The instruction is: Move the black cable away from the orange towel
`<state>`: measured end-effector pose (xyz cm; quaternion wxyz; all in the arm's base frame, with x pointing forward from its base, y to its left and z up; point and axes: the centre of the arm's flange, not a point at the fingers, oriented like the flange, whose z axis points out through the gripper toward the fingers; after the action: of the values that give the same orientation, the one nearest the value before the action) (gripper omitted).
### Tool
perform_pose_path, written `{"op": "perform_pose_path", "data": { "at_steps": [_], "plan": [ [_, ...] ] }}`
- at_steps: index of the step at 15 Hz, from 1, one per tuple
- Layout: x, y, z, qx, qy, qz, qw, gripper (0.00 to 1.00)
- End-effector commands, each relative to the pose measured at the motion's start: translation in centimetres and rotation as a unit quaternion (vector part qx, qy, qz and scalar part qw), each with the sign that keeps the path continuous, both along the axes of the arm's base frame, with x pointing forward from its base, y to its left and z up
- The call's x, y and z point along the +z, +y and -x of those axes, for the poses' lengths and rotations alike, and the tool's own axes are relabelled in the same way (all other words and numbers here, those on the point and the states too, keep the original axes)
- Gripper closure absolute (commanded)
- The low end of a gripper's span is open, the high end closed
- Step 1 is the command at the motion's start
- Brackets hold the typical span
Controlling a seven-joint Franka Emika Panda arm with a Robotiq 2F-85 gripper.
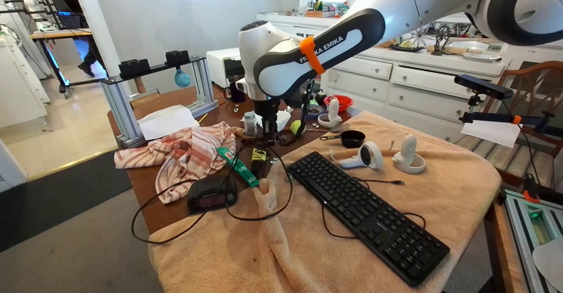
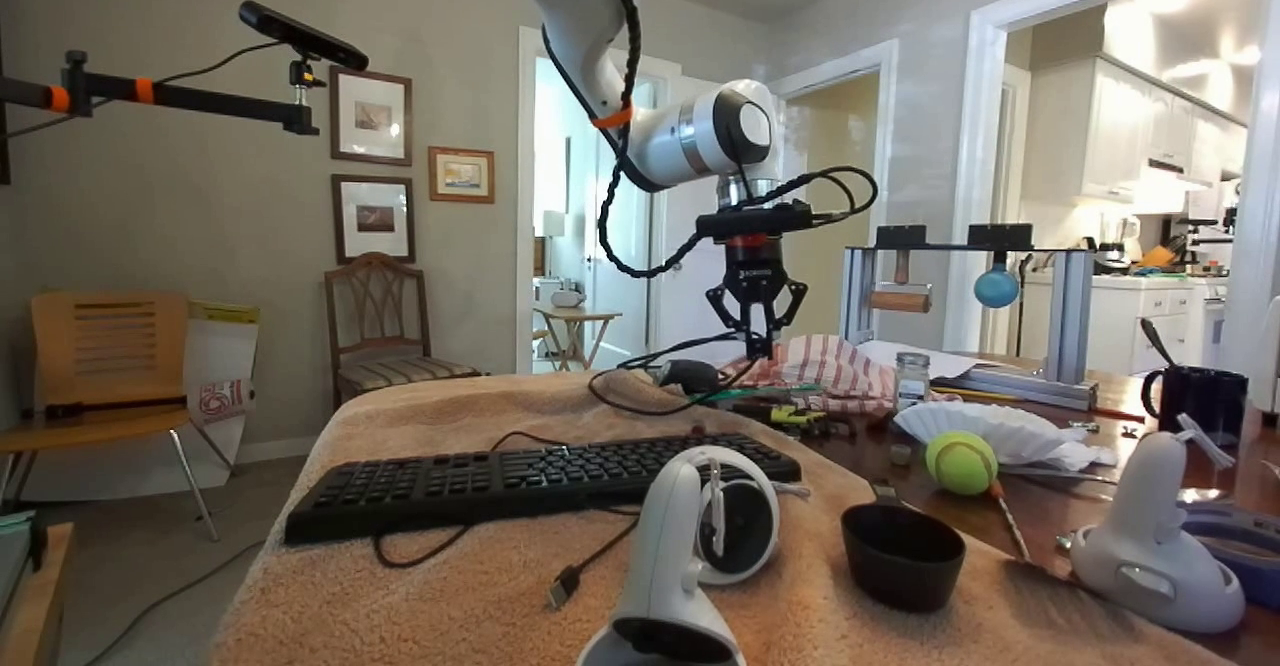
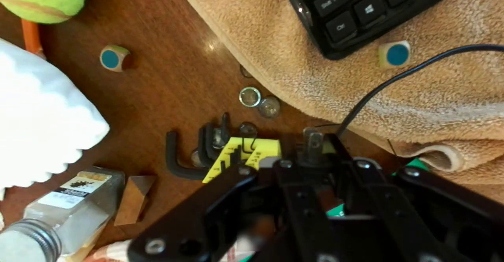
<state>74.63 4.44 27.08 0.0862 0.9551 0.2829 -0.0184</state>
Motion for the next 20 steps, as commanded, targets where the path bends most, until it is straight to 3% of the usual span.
{"op": "perform_pose_path", "data": {
  "at_steps": [1,4,6,11,16,20],
  "plan": [
    [-1.1,-1.2,-1.3,-0.059,0.015,0.018,0.998,0.94],
    [-1.2,-2.4,-0.1,-0.107,0.064,0.01,0.9921,0.94],
    [-0.5,-2.4,0.8,-0.092,0.103,-0.049,0.9892,0.94],
    [1.4,-2.3,1.2,-0.056,0.092,-0.179,0.978,0.94],
    [1.9,-1.7,1.1,-0.032,0.08,-0.301,0.9498,0.94],
    [2.6,-0.1,1.4,0.002,0.078,-0.391,0.917,0.94]
  ]
}}
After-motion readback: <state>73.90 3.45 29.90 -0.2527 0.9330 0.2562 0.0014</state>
